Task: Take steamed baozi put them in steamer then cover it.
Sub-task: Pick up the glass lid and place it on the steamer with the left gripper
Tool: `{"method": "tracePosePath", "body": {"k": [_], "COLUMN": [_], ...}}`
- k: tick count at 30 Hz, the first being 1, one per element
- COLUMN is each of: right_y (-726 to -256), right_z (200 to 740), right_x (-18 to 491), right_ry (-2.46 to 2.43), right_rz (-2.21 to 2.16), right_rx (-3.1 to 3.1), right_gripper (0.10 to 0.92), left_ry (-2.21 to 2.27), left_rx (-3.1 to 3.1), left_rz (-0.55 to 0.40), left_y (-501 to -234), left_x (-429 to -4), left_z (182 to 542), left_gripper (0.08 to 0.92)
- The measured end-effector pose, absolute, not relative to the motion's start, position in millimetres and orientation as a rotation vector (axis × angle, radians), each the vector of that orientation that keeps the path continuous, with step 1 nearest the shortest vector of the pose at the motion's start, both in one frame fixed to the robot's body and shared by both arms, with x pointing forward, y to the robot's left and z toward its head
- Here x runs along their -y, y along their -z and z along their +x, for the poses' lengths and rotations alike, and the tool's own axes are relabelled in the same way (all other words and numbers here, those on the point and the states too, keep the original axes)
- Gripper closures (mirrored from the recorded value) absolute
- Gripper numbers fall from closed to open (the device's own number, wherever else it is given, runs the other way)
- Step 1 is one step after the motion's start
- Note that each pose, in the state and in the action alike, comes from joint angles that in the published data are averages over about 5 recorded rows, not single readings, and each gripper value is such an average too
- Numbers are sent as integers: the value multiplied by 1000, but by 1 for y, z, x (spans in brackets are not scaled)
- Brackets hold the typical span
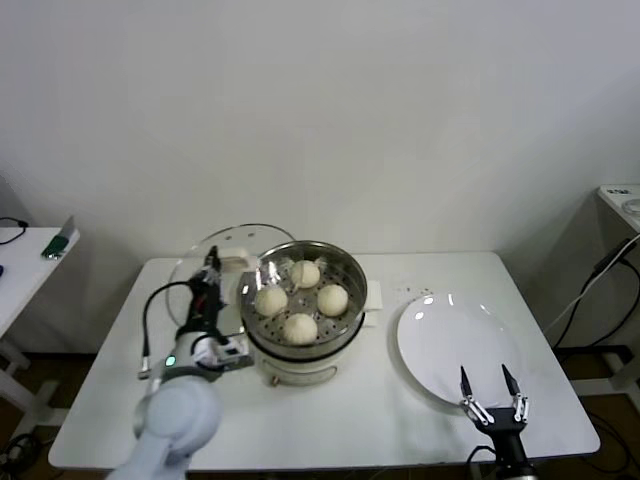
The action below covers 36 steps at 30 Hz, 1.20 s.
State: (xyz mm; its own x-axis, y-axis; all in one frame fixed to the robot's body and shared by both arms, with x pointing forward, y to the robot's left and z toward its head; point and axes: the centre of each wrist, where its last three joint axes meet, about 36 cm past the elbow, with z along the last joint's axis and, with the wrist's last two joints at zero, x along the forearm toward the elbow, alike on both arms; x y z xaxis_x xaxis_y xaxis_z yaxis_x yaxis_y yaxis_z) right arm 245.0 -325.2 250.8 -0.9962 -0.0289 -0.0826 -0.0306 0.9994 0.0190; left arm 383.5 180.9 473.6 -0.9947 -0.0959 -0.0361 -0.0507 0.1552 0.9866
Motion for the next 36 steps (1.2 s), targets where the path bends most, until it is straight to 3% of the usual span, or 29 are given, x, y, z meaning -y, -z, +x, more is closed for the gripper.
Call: {"method": "tracePosePath", "body": {"k": [15, 36], "right_y": [-254, -253], "right_z": [252, 252], "right_x": [326, 329], "right_ry": [-30, -21], "right_rz": [-28, -1], "right_rx": [-3039, -3026], "right_gripper": [200, 200], "left_ry": [2040, 2129], "left_rx": [2390, 2278], "left_rz": [37, 64], "left_y": [-457, -422], "left_x": [-80, -70], "left_z": [393, 412], "left_gripper": [861, 861]}}
